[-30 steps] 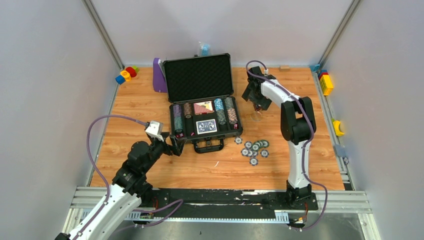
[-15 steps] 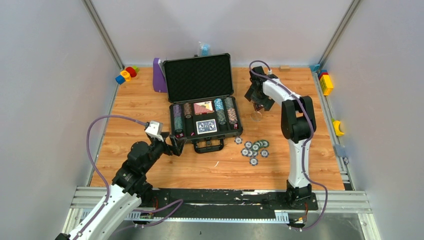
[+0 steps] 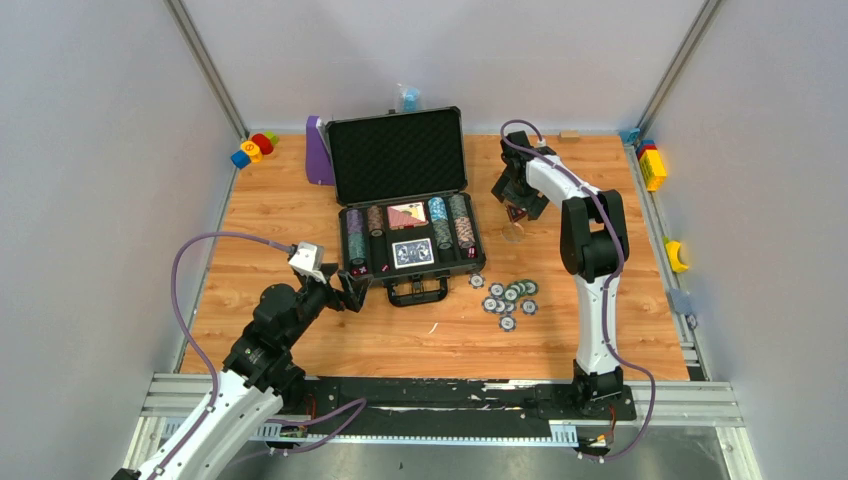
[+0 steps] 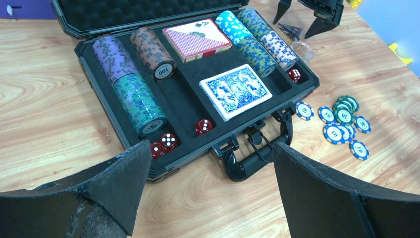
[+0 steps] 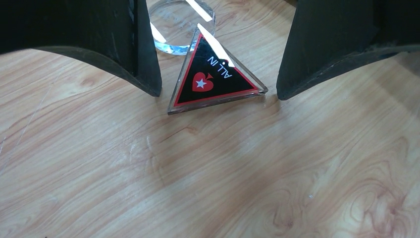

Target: Pack up texas hold em set

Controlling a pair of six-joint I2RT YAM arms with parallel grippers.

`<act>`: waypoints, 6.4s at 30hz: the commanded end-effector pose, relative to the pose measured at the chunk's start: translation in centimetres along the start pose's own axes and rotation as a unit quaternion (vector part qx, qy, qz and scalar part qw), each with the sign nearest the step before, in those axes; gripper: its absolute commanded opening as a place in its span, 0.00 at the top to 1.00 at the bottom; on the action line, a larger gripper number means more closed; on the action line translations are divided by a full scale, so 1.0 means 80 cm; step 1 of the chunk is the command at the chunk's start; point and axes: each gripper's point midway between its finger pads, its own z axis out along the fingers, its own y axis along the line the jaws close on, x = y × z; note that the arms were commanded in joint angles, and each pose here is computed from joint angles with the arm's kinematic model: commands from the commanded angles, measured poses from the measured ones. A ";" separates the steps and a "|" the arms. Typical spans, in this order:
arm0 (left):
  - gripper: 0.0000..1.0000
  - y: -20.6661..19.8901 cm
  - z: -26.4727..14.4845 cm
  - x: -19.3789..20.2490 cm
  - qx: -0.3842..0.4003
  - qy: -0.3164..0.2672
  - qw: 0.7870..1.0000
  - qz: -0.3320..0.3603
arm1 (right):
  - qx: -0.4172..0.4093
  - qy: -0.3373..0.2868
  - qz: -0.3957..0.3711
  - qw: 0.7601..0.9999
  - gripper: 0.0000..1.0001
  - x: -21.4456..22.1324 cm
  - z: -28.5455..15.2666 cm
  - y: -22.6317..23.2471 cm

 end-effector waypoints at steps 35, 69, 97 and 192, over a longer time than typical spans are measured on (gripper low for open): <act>0.00 0.001 -0.001 -0.007 -0.001 -0.015 1.000 0.001 | -0.218 -0.073 -0.170 0.958 0.48 0.020 -0.194 0.103; 0.00 0.000 -0.004 -0.008 0.002 -0.021 1.000 0.002 | -0.372 -0.141 -0.301 0.867 0.01 0.071 -0.288 0.162; 0.00 -0.011 0.000 -0.003 0.027 -0.010 1.000 0.008 | -0.227 -0.116 -0.166 0.953 0.02 0.063 -0.171 -0.061; 0.00 -0.009 -0.005 -0.006 0.021 -0.018 1.000 0.000 | -0.321 -0.106 -0.322 0.885 0.47 0.125 -0.269 0.092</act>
